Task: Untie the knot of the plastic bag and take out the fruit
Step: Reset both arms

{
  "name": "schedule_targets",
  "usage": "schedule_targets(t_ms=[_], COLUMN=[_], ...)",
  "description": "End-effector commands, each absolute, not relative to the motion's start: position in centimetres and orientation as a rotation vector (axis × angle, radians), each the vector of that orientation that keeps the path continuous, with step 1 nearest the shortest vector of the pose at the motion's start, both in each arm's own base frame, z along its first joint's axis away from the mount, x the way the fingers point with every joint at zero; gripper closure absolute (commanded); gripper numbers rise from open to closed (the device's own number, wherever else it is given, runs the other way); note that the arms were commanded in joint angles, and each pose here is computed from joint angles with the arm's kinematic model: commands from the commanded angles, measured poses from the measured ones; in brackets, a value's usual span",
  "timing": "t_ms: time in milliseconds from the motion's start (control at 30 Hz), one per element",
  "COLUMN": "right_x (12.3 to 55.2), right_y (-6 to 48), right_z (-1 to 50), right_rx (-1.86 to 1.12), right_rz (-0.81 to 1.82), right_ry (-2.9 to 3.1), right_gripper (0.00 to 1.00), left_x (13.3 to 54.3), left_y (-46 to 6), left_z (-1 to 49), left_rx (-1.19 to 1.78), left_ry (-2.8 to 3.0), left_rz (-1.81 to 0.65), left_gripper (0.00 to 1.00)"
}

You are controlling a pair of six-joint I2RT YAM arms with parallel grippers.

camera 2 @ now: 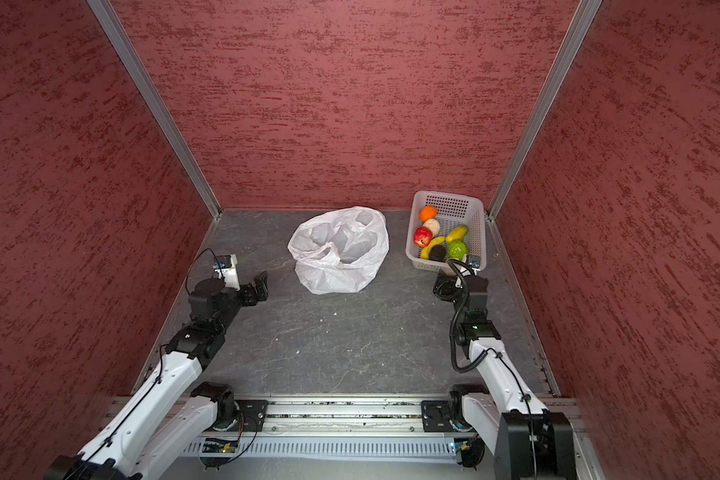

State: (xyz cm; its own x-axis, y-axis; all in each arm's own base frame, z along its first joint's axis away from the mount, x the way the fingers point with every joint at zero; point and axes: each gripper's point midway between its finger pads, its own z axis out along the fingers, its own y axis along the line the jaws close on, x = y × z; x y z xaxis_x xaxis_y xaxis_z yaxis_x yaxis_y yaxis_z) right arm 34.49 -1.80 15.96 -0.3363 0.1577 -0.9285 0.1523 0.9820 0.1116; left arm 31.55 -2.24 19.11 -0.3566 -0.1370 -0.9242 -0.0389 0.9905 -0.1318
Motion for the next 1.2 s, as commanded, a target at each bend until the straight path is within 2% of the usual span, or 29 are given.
schedule_targets(t_ms=[0,667,1167], right_x=[36.0,37.6,36.9], right_y=[-2.5,-2.3,-3.3], right_z=[19.3,14.3,14.3], right_rx=[0.18,0.129,0.189], right_rz=[-0.067,-0.041,-0.081], right_ry=[1.725,1.622,1.591], right_gripper=[0.02,0.02,0.01], left_x=[32.9,38.1,39.0], left_y=[-1.5,1.0,0.7], left_z=[20.1,14.1,12.2], left_rx=[-0.102,-0.106,-0.091], left_ry=[1.843,1.755,1.768], left_rz=[-0.087,-0.006,-0.007], left_gripper=[0.0,0.0,0.0])
